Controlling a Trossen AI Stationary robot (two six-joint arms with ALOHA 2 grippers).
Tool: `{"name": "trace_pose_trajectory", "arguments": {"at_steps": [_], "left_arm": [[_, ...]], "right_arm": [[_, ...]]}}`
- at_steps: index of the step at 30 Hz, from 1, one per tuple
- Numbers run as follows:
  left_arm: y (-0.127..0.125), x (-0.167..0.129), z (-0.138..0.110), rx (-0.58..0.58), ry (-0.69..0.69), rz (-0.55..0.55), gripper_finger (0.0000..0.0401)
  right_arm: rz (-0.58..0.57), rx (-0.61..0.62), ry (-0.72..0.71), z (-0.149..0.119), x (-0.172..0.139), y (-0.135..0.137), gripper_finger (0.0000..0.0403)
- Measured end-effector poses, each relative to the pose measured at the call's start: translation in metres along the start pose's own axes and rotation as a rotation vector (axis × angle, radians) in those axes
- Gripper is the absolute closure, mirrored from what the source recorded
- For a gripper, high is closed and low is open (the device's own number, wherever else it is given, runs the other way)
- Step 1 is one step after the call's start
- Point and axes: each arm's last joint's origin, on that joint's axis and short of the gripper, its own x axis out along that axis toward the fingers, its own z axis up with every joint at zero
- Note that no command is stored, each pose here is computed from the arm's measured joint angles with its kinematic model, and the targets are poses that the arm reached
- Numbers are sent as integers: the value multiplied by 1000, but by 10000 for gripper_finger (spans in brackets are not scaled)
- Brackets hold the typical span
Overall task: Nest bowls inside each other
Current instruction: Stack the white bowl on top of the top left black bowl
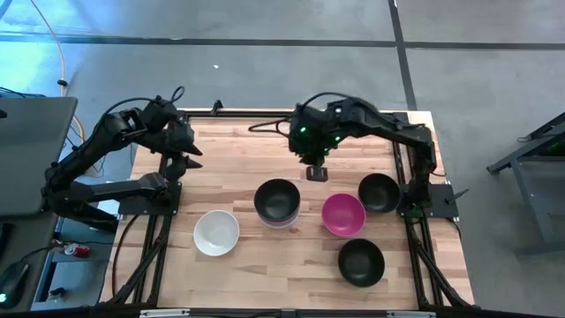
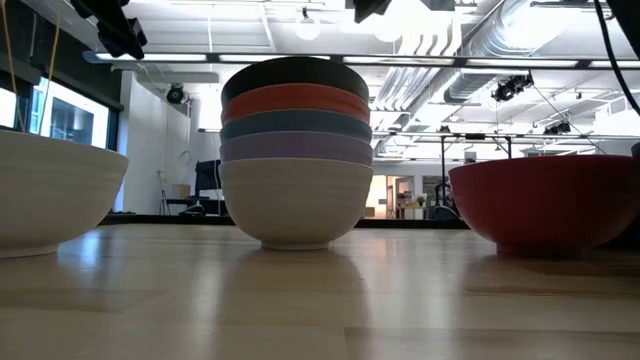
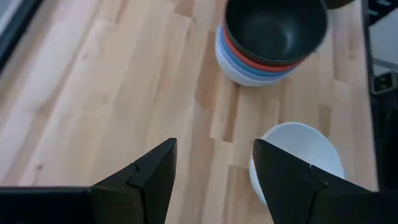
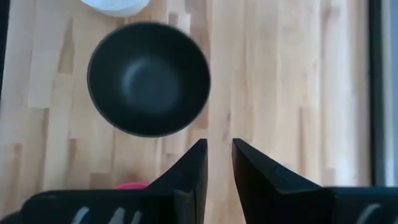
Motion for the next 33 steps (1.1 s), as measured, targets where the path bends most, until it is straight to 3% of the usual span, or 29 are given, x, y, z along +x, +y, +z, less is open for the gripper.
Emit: {"name": "trace_pose_trajectory", "arguments": {"at_steps": [8, 15, 22, 28, 33], "left_arm": [[-19, 11, 1, 23, 102, -42, 201], [-34, 24, 4, 57, 196, -1, 201], [-46, 43, 11, 72, 287, 12, 201], [-57, 67, 17, 105, 390, 22, 201], [-68, 91, 20, 159, 488, 48, 201]], "right_arm": [[-59, -151, -148, -4, -33, -11, 336], [-102, -255, -365, -2, -65, -21, 336], [-91, -259, -551, -5, -93, -33, 336], [-94, -265, -556, -13, -102, -39, 336], [-209, -225, -506, -17, -103, -48, 336]]}}
